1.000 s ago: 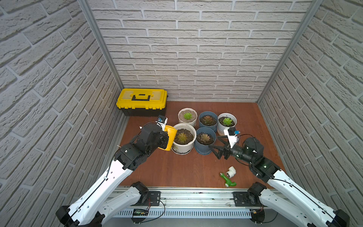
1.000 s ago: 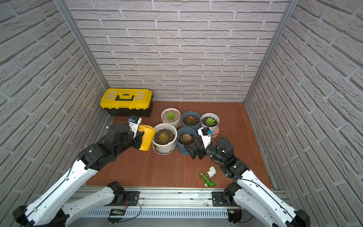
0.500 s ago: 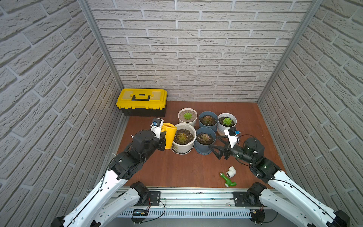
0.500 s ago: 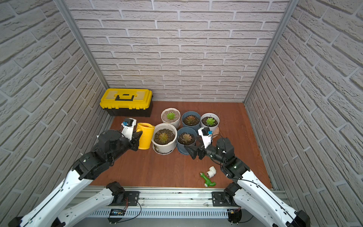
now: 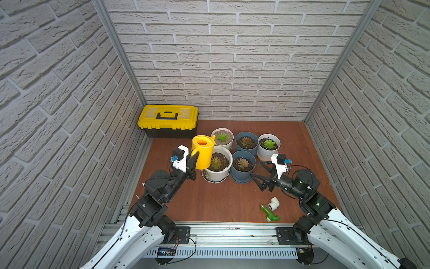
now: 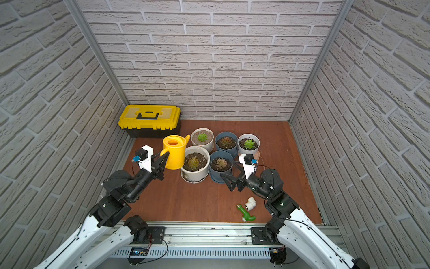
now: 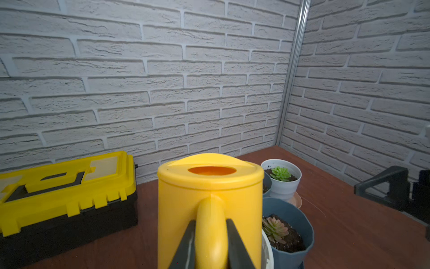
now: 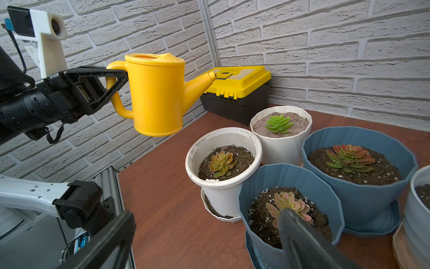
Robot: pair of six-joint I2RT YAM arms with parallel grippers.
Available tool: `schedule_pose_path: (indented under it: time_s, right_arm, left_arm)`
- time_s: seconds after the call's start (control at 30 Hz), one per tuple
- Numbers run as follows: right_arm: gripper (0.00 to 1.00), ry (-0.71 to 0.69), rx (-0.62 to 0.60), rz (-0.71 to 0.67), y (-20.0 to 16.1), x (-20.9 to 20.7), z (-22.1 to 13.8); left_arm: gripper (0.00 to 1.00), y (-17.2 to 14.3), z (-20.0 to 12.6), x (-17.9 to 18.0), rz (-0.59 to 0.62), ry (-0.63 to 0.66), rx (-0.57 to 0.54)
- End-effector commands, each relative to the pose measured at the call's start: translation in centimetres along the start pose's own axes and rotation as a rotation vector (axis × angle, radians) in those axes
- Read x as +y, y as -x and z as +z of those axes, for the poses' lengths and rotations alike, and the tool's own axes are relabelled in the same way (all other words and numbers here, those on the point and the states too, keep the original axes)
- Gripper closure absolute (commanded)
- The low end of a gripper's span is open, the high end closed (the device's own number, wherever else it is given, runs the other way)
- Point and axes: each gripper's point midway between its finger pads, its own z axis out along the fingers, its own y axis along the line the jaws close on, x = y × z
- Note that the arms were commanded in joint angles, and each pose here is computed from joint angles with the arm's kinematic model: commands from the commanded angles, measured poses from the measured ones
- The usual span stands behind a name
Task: Water the succulent around the soil edge
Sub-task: Water the soil of the potted plant with water.
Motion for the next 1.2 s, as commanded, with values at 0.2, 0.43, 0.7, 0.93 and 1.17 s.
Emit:
schedule_pose_path:
  time_s: [0.2, 0.43, 0.7, 0.93, 1.17]
  right_arm:
    - [0.01, 0.008, -0.066, -0.009, 1.3, 0.3, -0.3]
    - [0.01, -0.011, -0.054, -0.005, 1.2, -0.1, -0.2]
    - [0.01, -0.019, -0.041, -0.001, 1.0, -0.3, 0.0]
    - [0.01, -0.019, -0.039, -0.002, 1.0, -0.3, 0.1]
    - [0.01, -0.02, -0.036, -0.001, 1.0, -0.3, 0.1]
  left_arm:
    - [1.0, 3.5, 4.1, -0.4, 0.01, -0.057, -0.063]
    - [1.0, 1.3, 8.5, 0.9, -0.034, -0.054, 0.18]
    - [1.0, -1.1, 11.5, 1.0, -0.017, -0.063, 0.401]
    - [1.0, -2.2, 14.0, 0.8, -0.005, -0.079, 0.476]
    - [1.0, -2.8, 15.8, 0.5, -0.011, -0.101, 0.512]
